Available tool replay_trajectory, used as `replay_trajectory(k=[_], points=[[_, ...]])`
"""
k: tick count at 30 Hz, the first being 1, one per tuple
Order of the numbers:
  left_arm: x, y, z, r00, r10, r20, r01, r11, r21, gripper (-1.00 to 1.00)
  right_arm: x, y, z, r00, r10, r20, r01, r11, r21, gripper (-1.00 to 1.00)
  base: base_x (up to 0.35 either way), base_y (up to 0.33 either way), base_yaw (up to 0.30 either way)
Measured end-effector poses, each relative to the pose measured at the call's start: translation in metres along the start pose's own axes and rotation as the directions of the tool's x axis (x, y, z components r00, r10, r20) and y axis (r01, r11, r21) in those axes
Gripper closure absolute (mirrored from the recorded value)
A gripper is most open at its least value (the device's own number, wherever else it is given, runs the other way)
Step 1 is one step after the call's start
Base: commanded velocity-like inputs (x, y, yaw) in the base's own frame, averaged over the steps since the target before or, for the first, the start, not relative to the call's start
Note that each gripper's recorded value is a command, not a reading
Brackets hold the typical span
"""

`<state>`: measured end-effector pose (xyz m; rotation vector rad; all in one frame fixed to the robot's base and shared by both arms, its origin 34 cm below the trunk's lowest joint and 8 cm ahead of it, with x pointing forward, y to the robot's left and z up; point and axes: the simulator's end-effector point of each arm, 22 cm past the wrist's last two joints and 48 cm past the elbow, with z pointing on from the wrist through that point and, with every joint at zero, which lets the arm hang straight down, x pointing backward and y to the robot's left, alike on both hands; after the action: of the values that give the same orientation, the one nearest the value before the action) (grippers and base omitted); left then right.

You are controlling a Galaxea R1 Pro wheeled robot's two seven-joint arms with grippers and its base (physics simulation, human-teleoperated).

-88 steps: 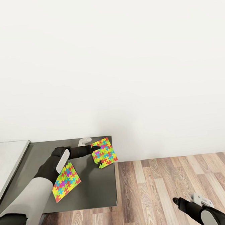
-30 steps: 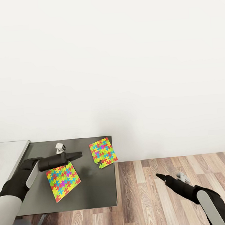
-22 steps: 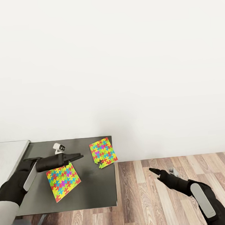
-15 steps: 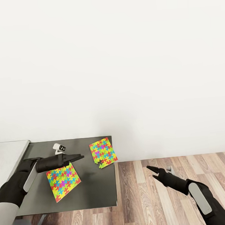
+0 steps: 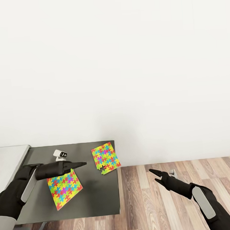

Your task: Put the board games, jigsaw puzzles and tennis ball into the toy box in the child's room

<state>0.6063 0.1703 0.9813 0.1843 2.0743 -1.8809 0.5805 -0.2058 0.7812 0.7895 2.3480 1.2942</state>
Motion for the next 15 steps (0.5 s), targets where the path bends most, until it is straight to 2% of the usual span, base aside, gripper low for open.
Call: replay_trajectory(k=[8,15], points=[[0.0014,-0.0006,0.0006,1.0,-0.001,-0.003,0.001,1.0,0.001,-1.0,0.0013,0.0006,0.0009,1.0,0.006,-0.006,-0.006,1.0,-0.004,-1.0,0.065,0.009,0.0],[0.0032,0.0031,0.0011,1.0,-0.008,-0.004,0.008,1.0,0.0,-1.0,0.0031,-0.0031,0.0019,1.0,0.016,-0.01,-0.016,1.0,-0.001,-1.0,0.149,0.001,0.0]])
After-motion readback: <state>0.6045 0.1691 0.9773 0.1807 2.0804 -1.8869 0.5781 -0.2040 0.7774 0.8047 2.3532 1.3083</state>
